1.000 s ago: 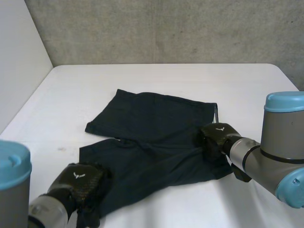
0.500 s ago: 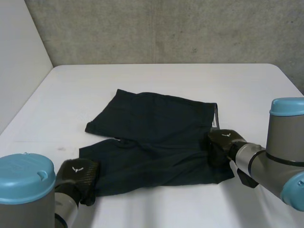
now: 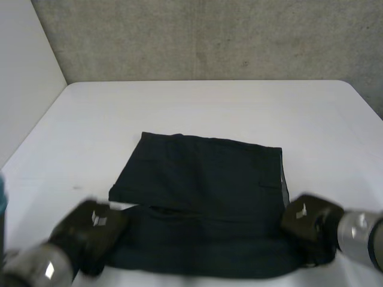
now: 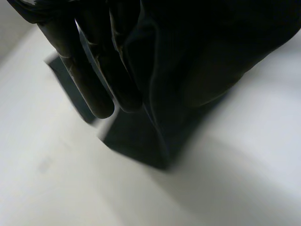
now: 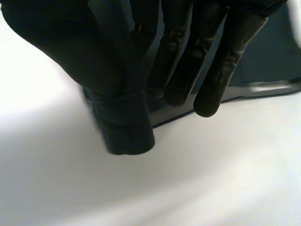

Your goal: Fold the shorts.

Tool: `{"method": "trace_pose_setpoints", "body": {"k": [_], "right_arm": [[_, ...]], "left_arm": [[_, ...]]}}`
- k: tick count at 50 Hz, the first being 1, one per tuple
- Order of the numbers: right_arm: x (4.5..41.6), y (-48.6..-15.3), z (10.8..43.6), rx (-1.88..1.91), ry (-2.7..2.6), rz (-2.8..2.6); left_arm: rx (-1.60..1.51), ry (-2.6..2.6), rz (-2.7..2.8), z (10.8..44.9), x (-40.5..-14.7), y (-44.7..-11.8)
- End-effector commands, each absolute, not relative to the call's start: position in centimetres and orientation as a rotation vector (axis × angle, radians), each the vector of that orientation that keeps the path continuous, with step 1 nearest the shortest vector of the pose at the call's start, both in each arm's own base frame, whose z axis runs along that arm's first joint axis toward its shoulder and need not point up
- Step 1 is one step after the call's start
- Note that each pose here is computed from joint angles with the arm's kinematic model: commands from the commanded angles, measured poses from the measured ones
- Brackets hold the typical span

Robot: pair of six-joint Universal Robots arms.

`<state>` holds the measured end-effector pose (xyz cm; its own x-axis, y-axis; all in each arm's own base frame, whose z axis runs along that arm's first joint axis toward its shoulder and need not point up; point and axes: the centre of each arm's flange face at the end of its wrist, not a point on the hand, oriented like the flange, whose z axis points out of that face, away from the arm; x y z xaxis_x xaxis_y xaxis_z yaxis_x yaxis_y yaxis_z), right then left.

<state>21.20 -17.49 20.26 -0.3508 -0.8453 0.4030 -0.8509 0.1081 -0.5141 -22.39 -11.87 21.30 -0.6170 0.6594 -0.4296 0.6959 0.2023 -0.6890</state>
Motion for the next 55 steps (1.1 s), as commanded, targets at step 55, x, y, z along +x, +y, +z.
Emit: {"method": "trace_pose_setpoints", "body": {"k": [55], "right_arm": [[21.9, -26.3, 14.5, 0.905, -2.578, 1.772]], "left_arm": [[1.000, 2.086, -1.780, 11.8, -28.6, -30.7]]}}
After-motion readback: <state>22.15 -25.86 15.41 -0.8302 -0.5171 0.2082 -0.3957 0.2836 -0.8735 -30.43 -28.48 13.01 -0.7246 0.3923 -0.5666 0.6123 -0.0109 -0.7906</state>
